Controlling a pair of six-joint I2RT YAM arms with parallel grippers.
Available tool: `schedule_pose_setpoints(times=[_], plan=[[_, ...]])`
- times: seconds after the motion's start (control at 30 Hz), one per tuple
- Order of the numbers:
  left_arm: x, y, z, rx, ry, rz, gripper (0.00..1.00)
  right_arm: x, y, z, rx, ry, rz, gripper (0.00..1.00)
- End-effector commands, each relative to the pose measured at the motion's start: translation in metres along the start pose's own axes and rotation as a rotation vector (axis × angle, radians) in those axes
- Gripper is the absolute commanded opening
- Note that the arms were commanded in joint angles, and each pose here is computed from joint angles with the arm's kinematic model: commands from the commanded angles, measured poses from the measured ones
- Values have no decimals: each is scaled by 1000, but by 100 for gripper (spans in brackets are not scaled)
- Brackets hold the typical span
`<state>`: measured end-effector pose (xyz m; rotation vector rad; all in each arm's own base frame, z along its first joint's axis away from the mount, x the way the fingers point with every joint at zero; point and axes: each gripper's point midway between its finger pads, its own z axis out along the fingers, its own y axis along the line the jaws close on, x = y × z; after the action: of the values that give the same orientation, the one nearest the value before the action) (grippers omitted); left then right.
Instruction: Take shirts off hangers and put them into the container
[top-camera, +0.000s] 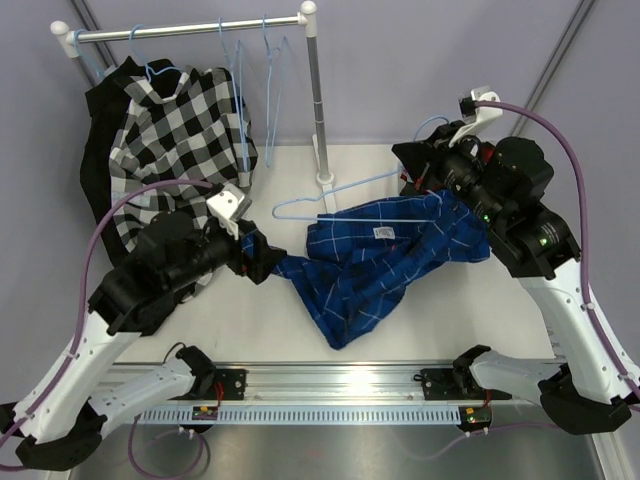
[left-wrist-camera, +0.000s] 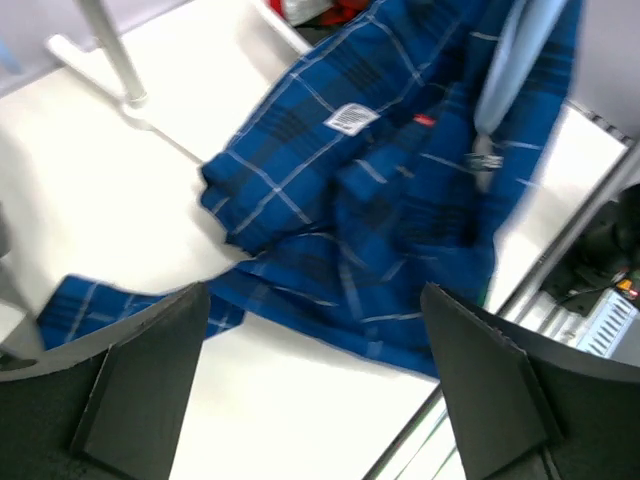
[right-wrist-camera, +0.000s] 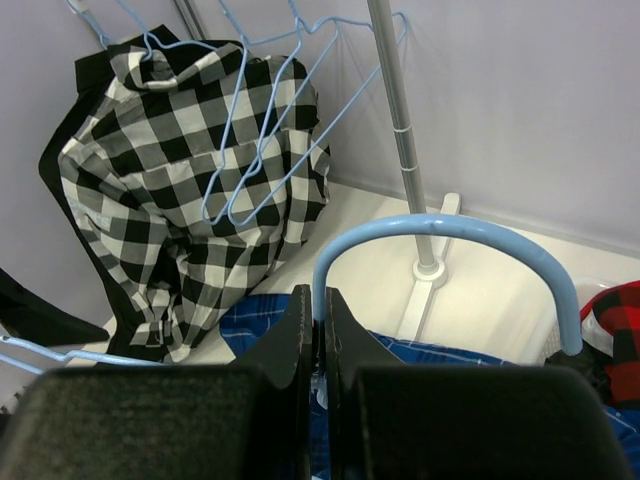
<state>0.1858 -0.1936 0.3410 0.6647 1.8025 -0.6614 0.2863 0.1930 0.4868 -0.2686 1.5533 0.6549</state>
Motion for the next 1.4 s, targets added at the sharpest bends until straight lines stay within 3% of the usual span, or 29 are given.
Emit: schedule_pose_setpoints(times=[0.0, 0.33, 0.53, 0.73, 0.97, 1.17, 1.37], plan=[[-20, 7, -17, -23, -33, 77, 96, -4, -5, -3, 7, -37, -54, 0], [-70, -54, -28, 310, -47, 125, 99, 61, -8, 10, -33, 81, -86, 0], [-67, -59, 10, 379, 39, 106, 97, 65, -3, 14, -59, 86, -100, 0], [-51, -69, 48, 484, 145, 75, 81, 53, 9, 20, -106, 75, -133, 0], [-57, -69, 63, 490, 150, 80, 69, 48, 16, 23, -127, 61, -146, 0], [-49, -70, 65, 503, 170, 75, 52, 43, 17, 26, -125, 55, -161, 0], [-37, -68, 65, 501, 195, 67, 51, 37, 19, 26, -128, 40, -163, 0]])
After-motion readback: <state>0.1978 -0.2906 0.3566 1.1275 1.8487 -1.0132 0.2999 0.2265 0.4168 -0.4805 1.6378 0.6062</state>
